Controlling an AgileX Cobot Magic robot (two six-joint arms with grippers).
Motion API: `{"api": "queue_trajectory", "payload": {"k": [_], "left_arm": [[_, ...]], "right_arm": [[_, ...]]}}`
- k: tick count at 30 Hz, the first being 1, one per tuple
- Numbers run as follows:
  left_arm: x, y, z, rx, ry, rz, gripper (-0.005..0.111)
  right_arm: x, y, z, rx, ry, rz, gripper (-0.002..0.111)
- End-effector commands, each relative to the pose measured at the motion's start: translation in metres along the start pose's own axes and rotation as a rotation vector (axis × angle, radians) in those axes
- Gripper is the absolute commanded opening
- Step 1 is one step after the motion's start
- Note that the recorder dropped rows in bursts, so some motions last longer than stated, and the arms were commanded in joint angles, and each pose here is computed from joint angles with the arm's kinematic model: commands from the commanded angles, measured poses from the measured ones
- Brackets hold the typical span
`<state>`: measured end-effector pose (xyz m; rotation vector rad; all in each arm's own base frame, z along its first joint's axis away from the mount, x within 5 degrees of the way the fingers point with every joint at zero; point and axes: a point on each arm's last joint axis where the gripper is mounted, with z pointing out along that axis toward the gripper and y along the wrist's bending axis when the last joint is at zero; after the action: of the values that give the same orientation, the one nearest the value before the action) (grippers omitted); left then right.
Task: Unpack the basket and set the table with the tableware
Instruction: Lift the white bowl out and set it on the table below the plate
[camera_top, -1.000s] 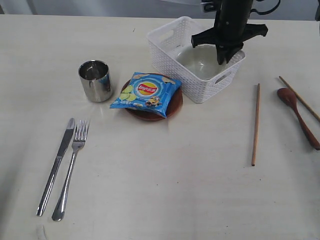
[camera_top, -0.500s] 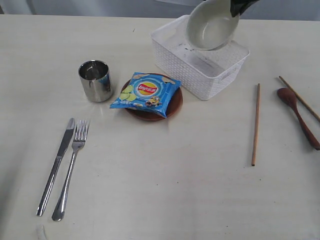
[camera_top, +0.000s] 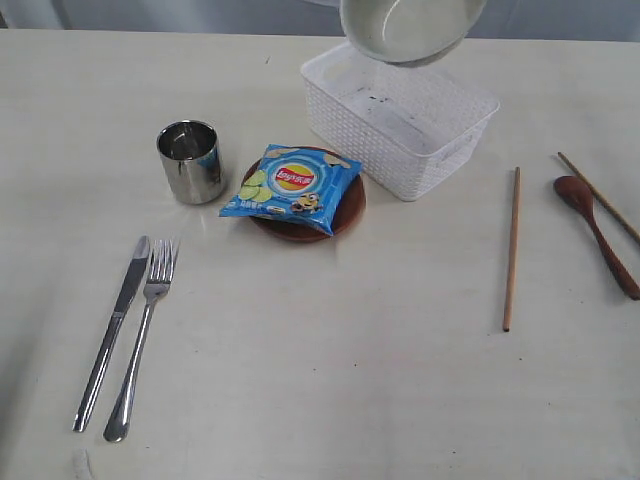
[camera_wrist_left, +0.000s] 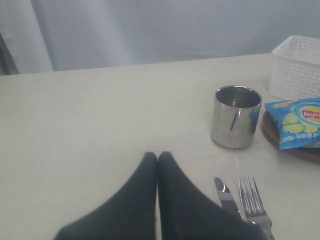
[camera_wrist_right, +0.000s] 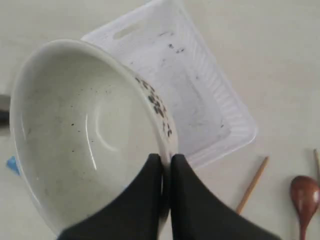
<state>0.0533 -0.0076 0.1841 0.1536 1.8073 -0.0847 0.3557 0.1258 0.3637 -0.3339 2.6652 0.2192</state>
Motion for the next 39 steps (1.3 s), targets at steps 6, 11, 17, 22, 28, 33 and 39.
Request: {"api": "queue_trajectory", "payload": {"k": [6,11,17,22,28,33,39], "left_arm": [[0.0,0.0,0.0,0.006,-0.008,-0.001,0.0],[0.0,0.0,0.0,0.006,-0.008,-0.001,0.0],[0.0,0.0,0.0,0.006,-0.008,-0.001,0.0],[0.0,0.0,0.0,0.006,-0.008,-0.001,0.0],[0.0,0.0,0.0,0.006,-0.008,-0.001,0.0],[0.0,0.0,0.0,0.006,-0.008,-0.001,0.0],[0.0,0.0,0.0,0.006,-0.008,-0.001,0.0]], "right_arm": [[0.097,0.028,-0.001,-0.267,0.182,0.016,0.0],[0.155,0.065,0.03,-0.296,0.278,-0.085,0.0],[0.182,0.103,0.07,-0.308,0.279,-0.149,0.0],[0.183,0.115,0.106,-0.32,0.326,-0.078,0.0],[0.193,0.117,0.136,-0.32,0.418,-0.103,0.0],[0.192,0.117,0.142,-0.315,0.4,-0.101,0.0],[0.194,0.116,0.141,-0.309,0.416,-0.148,0.021]]}}
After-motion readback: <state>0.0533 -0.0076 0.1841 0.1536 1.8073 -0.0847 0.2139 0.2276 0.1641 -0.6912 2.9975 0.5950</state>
